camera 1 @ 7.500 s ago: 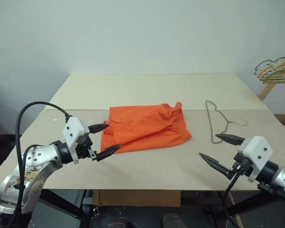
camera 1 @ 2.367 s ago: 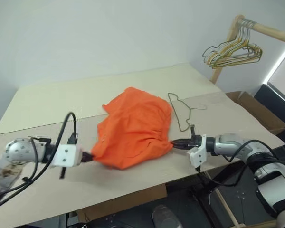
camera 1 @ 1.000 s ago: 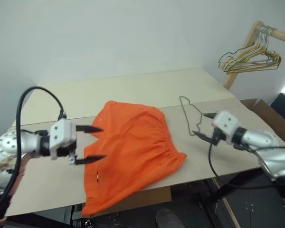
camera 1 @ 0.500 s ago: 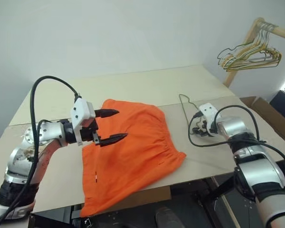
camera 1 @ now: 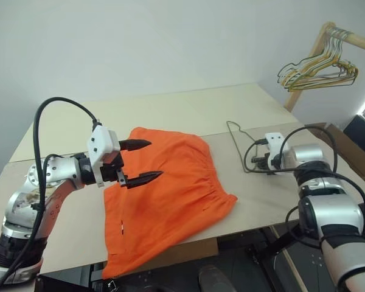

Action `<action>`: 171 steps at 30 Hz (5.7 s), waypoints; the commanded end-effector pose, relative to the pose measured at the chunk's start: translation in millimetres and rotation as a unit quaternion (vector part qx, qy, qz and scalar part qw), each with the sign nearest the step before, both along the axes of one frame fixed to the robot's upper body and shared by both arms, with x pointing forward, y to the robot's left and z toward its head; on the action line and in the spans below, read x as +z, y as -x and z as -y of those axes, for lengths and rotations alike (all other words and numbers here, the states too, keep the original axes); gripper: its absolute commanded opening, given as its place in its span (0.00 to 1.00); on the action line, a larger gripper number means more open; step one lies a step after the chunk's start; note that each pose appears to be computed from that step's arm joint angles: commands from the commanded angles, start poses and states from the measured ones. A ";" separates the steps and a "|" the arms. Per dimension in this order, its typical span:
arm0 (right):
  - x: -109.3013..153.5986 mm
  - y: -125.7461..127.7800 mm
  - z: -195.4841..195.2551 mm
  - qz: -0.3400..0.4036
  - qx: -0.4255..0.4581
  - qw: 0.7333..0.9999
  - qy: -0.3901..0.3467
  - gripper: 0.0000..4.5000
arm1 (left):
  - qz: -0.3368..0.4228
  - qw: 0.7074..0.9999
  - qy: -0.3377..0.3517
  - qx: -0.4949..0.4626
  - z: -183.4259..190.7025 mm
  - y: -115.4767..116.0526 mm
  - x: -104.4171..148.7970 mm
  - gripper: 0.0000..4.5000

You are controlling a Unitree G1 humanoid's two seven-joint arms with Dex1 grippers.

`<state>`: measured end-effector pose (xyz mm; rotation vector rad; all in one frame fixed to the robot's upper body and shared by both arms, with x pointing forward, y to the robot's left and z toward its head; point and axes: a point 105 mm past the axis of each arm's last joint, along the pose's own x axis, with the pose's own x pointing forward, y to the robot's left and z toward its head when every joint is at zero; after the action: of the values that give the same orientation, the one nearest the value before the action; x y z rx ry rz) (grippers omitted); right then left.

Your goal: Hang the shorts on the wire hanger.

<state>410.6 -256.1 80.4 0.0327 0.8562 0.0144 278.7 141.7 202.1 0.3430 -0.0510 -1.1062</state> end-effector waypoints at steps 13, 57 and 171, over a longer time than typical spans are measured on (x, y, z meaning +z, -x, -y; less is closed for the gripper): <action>27.1 -24.2 -27.5 0.073 0.091 0.991 0.063 0.38 | 0.019 1.000 -0.001 -0.019 3.8 -1.0 10.2 1.00; 34.4 -23.1 2.7 0.102 0.032 0.994 0.028 0.00 | 0.022 0.999 -0.010 0.022 -8.2 19.4 5.6 1.00; 137.5 70.8 -56.4 0.392 0.426 0.758 0.302 0.02 | 0.038 0.998 0.017 0.048 -1.5 -72.4 28.1 1.00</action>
<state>342.9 -208.6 192.7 -0.8707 0.0662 0.5908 348.9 147.0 221.2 0.3123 -0.0828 -0.9813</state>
